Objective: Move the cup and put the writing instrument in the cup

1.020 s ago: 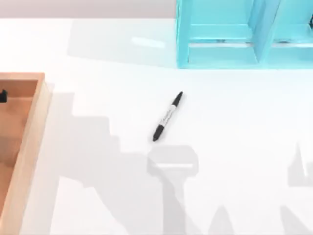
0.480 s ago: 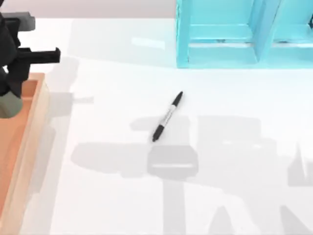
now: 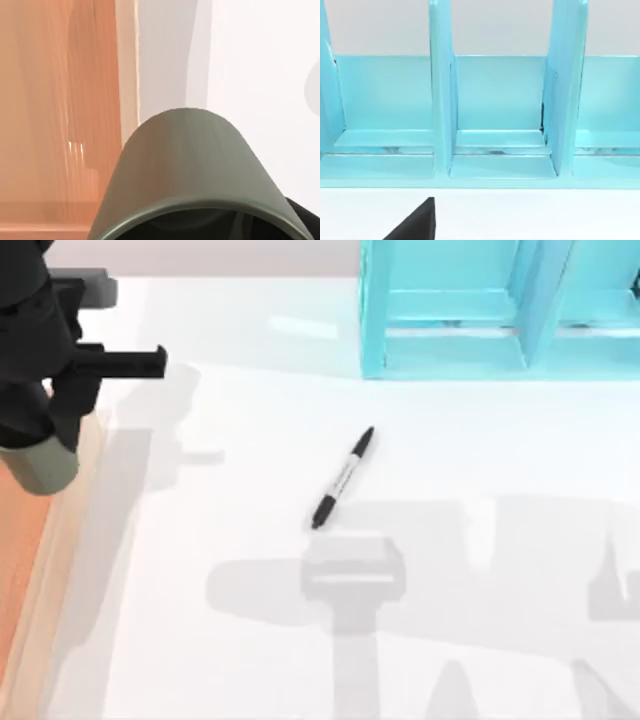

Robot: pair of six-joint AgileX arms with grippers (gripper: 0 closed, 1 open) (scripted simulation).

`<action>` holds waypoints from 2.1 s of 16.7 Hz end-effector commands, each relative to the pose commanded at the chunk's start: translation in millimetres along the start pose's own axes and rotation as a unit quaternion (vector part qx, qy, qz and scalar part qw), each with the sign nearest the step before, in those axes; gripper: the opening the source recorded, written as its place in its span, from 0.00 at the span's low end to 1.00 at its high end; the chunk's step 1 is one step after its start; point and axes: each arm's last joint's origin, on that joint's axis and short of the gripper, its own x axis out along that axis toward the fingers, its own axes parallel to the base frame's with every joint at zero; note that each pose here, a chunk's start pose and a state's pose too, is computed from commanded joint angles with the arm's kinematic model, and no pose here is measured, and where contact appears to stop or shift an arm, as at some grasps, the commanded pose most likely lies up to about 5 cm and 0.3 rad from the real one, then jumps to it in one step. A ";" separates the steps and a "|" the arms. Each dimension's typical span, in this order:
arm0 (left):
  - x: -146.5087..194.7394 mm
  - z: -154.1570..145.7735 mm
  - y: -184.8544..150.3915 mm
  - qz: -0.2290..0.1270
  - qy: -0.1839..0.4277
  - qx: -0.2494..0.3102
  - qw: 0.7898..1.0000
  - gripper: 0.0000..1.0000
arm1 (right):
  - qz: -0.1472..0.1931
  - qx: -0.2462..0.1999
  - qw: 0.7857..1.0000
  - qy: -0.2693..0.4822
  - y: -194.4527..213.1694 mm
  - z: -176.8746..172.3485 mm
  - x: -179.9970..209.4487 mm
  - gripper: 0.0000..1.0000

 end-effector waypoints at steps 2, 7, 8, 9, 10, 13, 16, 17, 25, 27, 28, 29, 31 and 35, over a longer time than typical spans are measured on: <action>4.8 3.5 -5.5 0.000 0.000 -0.001 1.000 0.00 | 0.000 0.000 1.000 0.000 0.0 0.0 0.0 1.00; 53.3 26.3 -62.3 0.003 -0.003 -0.002 1.000 0.00 | 0.000 0.000 1.000 0.000 0.0 0.0 0.0 1.00; 64.5 29.0 -75.7 0.003 -0.005 -0.001 1.000 0.00 | 0.000 0.000 1.000 0.000 0.0 0.0 0.0 1.00; 74.0 30.6 -87.4 0.004 -0.008 -0.001 1.000 0.00 | 0.000 0.000 1.000 0.000 0.0 0.0 0.0 1.00; 80.8 31.3 -96.0 0.004 -0.009 -0.001 1.000 0.00 | 0.000 0.000 1.000 0.000 0.0 0.0 0.0 1.00; 84.8 31.5 -100.9 0.004 -0.010 -0.001 1.000 0.00 | 0.000 0.000 1.000 0.000 0.0 0.0 0.0 1.00; 85.5 32.1 -99.1 0.004 -0.009 -0.003 1.000 0.00 | 0.000 0.000 1.000 0.000 0.0 0.0 0.0 1.00; 89.6 32.4 -98.5 0.004 -0.008 -0.004 1.000 0.00 | 0.000 0.000 1.000 0.000 0.0 0.0 0.0 1.00; 129.4 31.8 -94.8 0.004 -0.010 -0.001 1.000 0.00 | 0.000 0.000 1.000 0.000 0.0 0.0 0.0 1.00; 129.4 31.8 -94.8 0.004 -0.010 -0.001 1.000 0.00 | 0.000 0.000 1.000 0.000 0.0 0.0 0.0 1.00; 129.4 31.8 -94.8 0.004 -0.010 -0.001 1.000 0.08 | 0.000 0.000 1.000 0.000 0.0 0.0 0.0 1.00; 129.4 31.8 -94.8 0.004 -0.010 -0.001 1.000 0.15 | 0.000 0.000 1.000 0.000 0.0 0.0 0.0 1.00; 129.4 31.8 -94.8 0.004 -0.010 -0.001 1.000 0.30 | 0.000 0.000 1.000 0.000 0.0 0.0 0.0 1.00; 129.4 31.8 -94.8 0.004 -0.010 -0.001 1.000 0.60 | 0.000 0.000 1.000 0.000 0.0 0.0 0.0 1.00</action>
